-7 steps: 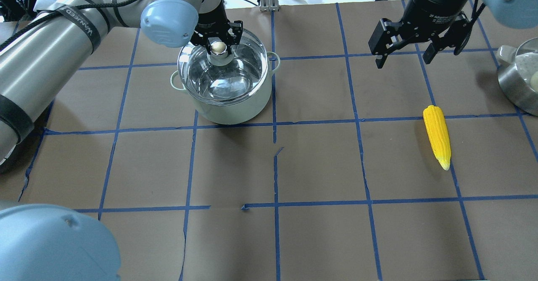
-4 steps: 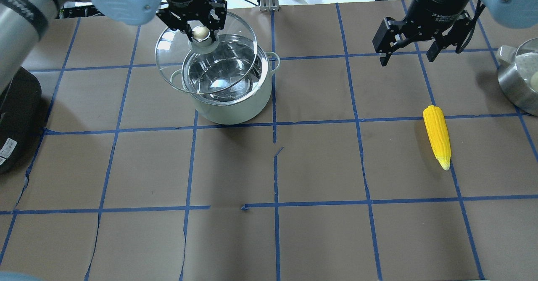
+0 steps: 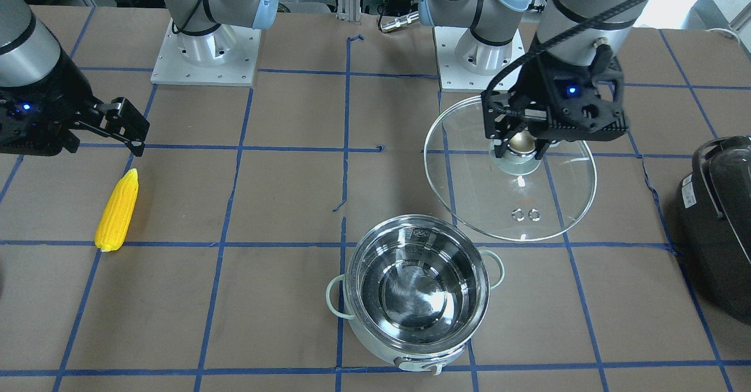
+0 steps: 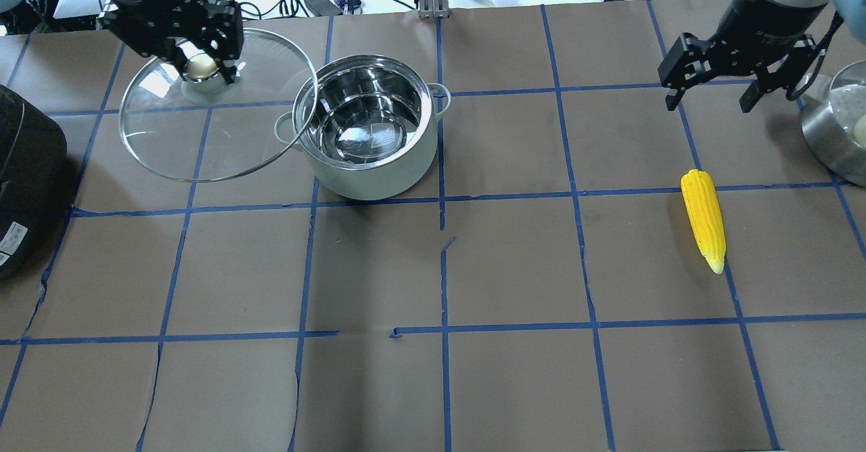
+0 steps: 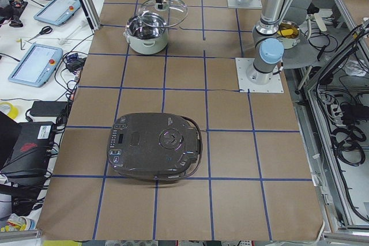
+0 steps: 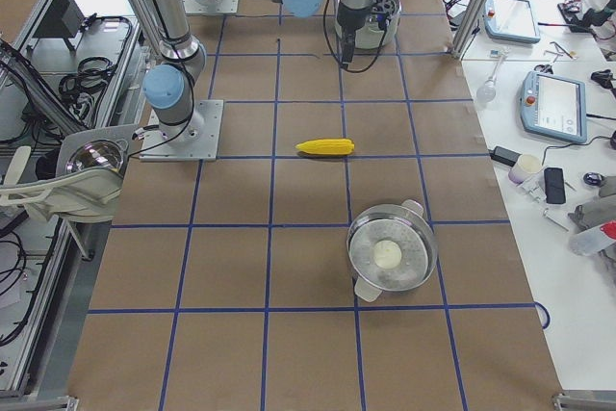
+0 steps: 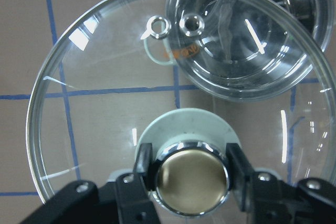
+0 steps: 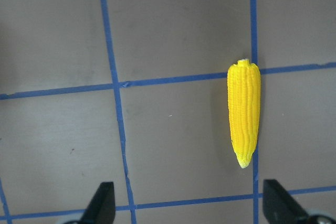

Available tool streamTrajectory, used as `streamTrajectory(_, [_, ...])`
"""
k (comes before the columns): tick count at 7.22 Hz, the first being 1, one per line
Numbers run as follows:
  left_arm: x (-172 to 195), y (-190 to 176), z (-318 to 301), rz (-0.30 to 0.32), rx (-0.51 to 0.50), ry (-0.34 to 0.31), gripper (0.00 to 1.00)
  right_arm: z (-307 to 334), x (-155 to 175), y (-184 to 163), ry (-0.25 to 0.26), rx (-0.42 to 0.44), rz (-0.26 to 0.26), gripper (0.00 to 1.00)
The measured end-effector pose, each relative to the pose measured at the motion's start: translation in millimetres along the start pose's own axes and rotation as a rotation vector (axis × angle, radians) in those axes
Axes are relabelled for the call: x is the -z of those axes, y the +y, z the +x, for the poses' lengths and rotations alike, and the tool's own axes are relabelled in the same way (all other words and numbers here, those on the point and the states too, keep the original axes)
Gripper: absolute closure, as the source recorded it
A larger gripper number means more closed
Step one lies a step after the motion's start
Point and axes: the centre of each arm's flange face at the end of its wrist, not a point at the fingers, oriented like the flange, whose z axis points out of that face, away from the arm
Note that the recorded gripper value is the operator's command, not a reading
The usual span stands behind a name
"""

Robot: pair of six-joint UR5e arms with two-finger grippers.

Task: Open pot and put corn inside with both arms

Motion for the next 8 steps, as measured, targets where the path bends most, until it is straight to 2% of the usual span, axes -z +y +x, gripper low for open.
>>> streamTrajectory(2, [-0.4,25.4,-36.1,-0.001,-0.007,-0.001,1.00,36.4,-40.6,-6.0,0.032,-0.053,-0.045,0.00])
streamTrajectory(4, [-8.8,44.0,-61.6,0.002,-0.003,-0.001,1.00,60.5,-79.8,-5.0,0.031,-0.083,-0.086,0.00])
streamTrajectory(6, [-14.4,53.3,-68.4,0.006,-0.001,0.000,1.00,78.2,-120.9,-8.7,0.034,-0.044,-0.073,0.00])
streamTrajectory(8, [-15.5,54.6,-70.6,0.014,0.003,0.000,1.00,97.6,-164.8,-3.2,0.021,-0.046,-0.076,0.00])
